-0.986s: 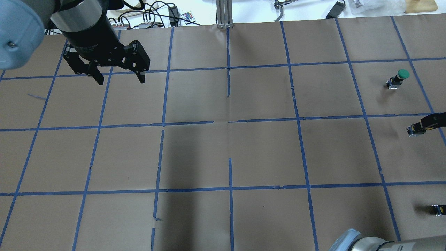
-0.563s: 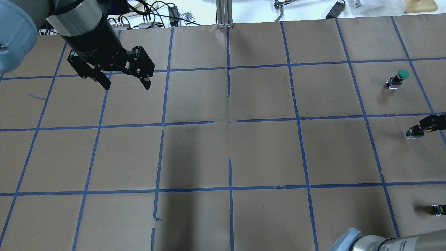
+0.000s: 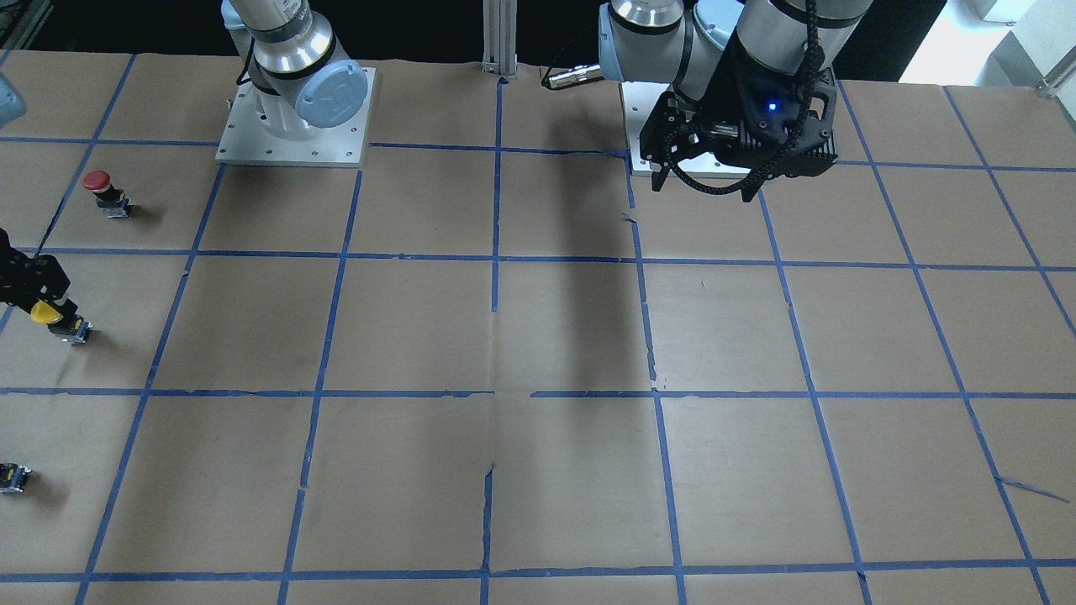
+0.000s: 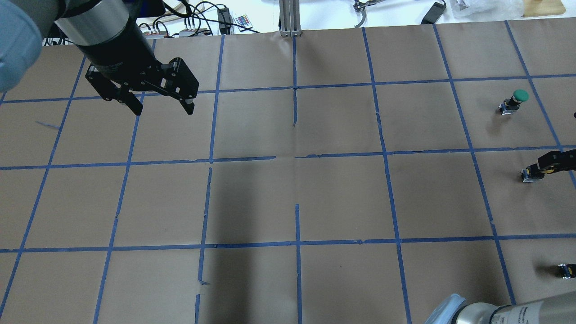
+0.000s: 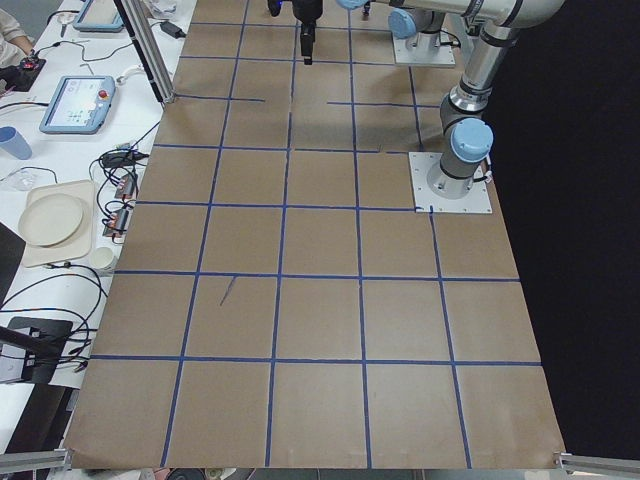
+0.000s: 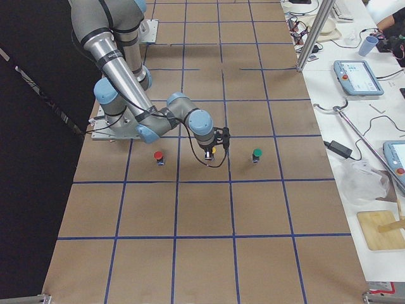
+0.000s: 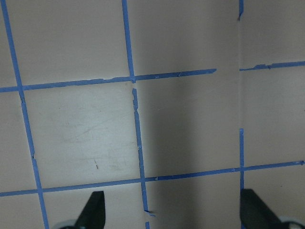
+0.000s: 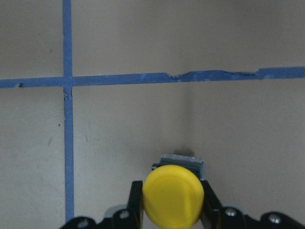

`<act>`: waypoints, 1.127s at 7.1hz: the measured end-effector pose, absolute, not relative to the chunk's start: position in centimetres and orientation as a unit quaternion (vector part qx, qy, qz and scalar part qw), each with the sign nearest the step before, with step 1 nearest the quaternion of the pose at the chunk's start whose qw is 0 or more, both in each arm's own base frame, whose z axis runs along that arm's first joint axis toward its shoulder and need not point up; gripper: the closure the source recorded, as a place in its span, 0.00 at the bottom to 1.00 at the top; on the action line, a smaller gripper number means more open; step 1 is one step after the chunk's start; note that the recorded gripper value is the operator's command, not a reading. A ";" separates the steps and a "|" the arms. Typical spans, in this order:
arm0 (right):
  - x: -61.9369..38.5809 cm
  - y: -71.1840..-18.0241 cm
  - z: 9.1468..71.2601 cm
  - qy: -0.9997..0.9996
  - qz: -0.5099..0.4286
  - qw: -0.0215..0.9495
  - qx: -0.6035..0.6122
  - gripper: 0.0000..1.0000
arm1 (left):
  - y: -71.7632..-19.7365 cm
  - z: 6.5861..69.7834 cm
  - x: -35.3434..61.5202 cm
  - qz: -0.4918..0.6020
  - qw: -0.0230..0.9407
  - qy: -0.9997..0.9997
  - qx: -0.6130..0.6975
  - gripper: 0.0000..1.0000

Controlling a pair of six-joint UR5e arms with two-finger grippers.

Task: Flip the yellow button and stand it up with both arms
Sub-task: 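Lower the button upright onto the table with the right gripper, then open the right gripper and raise it away from the standing button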

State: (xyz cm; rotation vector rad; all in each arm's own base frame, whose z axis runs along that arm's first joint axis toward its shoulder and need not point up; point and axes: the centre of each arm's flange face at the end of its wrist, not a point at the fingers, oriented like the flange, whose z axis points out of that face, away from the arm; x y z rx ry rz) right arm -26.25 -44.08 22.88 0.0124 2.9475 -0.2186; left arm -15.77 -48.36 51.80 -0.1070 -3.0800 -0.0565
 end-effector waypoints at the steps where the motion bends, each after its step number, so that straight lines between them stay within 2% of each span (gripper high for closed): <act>1: -26.2 -44.1 22.8 0.993 -0.072 0.092 0.004 0.43 | -48.4 51.8 -15.8 -0.019 0.030 -0.999 -0.035 0.01; 2: -26.3 -44.0 22.8 0.993 -0.071 0.091 0.004 0.24 | -48.4 51.8 -15.8 -0.019 0.030 -0.999 -0.034 0.01; 3: -26.3 -44.0 22.8 0.993 -0.070 0.090 0.004 0.16 | -48.4 51.8 -15.8 -0.018 0.030 -0.999 -0.034 0.01; 6: -26.4 -44.0 22.8 0.994 -0.068 0.089 0.006 0.01 | -48.7 52.1 -15.7 -0.014 0.030 -0.999 -0.033 0.01; 8: -26.7 -43.9 25.3 0.997 -0.056 0.060 0.006 0.00 | -48.7 52.2 -15.6 -0.013 0.029 -0.999 -0.033 0.01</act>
